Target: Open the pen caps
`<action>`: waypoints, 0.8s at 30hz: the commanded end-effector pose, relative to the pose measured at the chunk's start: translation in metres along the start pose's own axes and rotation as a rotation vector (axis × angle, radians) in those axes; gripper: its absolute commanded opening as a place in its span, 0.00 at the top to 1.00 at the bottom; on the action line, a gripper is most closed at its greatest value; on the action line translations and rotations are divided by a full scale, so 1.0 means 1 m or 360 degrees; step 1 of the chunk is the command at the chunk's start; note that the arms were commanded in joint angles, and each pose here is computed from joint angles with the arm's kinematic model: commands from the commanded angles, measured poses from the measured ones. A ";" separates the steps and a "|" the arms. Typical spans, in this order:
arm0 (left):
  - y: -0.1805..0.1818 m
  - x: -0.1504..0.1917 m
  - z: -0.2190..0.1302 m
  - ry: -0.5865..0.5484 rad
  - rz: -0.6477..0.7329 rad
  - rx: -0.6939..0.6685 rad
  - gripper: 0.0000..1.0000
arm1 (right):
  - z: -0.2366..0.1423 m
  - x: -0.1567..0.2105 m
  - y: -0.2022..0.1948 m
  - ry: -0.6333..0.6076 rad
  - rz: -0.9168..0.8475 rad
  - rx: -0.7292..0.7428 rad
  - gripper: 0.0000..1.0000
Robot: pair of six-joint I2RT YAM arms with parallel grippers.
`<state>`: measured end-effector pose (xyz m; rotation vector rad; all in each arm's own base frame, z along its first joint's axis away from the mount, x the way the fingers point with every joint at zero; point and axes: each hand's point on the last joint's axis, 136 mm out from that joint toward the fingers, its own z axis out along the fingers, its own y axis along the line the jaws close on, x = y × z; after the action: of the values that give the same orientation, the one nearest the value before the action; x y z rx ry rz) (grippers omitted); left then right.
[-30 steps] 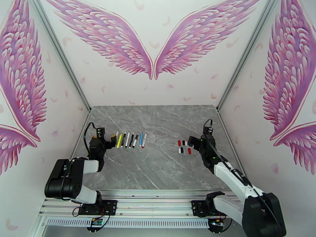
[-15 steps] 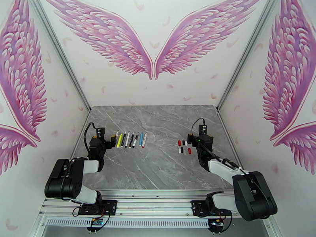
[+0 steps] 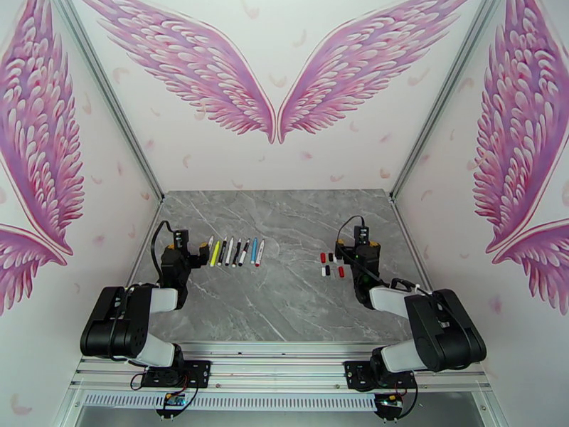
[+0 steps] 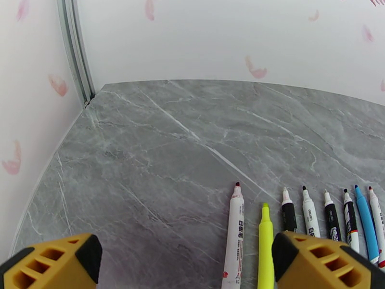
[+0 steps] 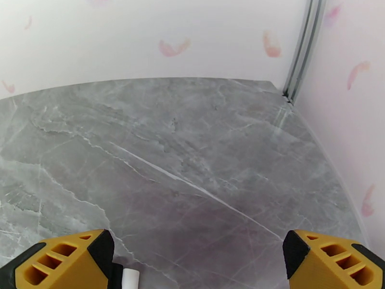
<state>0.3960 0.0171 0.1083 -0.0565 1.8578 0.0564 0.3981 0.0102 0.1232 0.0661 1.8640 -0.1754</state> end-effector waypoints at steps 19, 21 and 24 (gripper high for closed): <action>-0.001 -0.007 0.005 -0.0011 0.0007 0.0000 0.01 | 0.007 0.012 0.012 -0.0029 0.0005 -0.0208 0.01; -0.001 -0.006 0.005 -0.0008 0.0007 0.0000 0.01 | 0.007 0.013 0.013 -0.0022 0.0003 -0.0211 0.01; -0.001 -0.007 0.005 -0.0009 0.0008 0.0000 0.01 | 0.007 0.011 0.013 -0.0029 0.0004 -0.0210 0.01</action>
<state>0.3960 0.0171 0.1083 -0.0565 1.8578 0.0564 0.4034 0.0197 0.1105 -0.0060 1.8599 -0.0551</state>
